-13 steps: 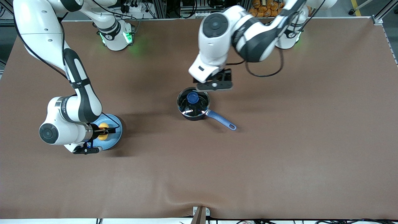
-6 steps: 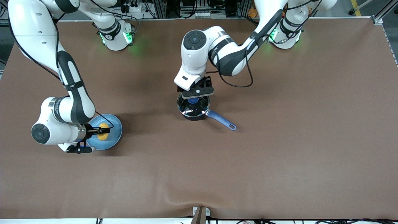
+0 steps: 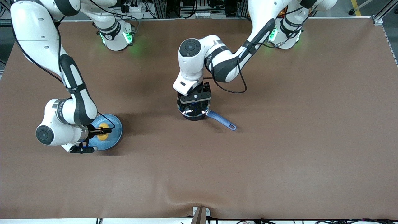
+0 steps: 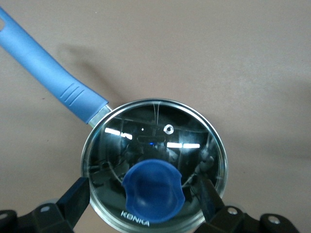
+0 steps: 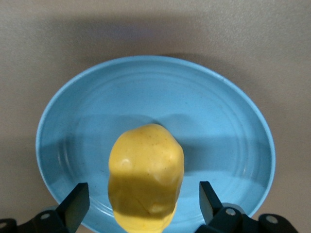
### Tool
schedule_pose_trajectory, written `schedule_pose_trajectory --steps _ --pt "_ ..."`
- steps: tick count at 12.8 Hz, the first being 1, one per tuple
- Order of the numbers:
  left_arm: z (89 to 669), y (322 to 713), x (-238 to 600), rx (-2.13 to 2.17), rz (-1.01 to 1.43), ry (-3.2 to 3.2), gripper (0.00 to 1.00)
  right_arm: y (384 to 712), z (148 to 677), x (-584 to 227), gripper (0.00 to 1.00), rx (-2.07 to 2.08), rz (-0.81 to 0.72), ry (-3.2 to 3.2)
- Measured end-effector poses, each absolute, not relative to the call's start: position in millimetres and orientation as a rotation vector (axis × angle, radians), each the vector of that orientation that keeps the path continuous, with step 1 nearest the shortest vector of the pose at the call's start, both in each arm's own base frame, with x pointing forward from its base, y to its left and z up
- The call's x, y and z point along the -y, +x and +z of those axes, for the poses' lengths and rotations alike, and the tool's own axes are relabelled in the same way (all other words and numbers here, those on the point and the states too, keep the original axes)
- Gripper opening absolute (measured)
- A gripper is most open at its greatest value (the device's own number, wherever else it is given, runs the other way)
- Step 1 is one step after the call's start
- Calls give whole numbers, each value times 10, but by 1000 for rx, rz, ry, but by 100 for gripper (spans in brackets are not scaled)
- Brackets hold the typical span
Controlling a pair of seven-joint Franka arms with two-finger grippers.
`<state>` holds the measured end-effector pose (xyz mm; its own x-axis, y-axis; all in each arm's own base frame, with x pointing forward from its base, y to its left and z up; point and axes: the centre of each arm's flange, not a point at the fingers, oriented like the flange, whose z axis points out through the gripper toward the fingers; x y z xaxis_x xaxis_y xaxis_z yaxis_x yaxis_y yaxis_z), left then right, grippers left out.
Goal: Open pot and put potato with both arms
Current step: 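Grasp the lid knob with the left gripper while the right gripper grasps the potato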
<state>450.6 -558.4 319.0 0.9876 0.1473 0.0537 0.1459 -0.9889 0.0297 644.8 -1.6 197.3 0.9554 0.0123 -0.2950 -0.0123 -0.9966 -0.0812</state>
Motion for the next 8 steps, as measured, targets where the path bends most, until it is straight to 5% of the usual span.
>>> schedule_pose_trajectory --steps 3,6,8 --pt "3028 4513 5597 -228 70 3110 100 6417 1933 18 94 -4 471 -3021" --pt "3011 4507 5604 -269 67 3108 100 6419 1936 17 60 -6 469 -3019" --pt "3003 4462 5639 -283 65 3106 100 6423 1942 17 57 -7 467 -3019"
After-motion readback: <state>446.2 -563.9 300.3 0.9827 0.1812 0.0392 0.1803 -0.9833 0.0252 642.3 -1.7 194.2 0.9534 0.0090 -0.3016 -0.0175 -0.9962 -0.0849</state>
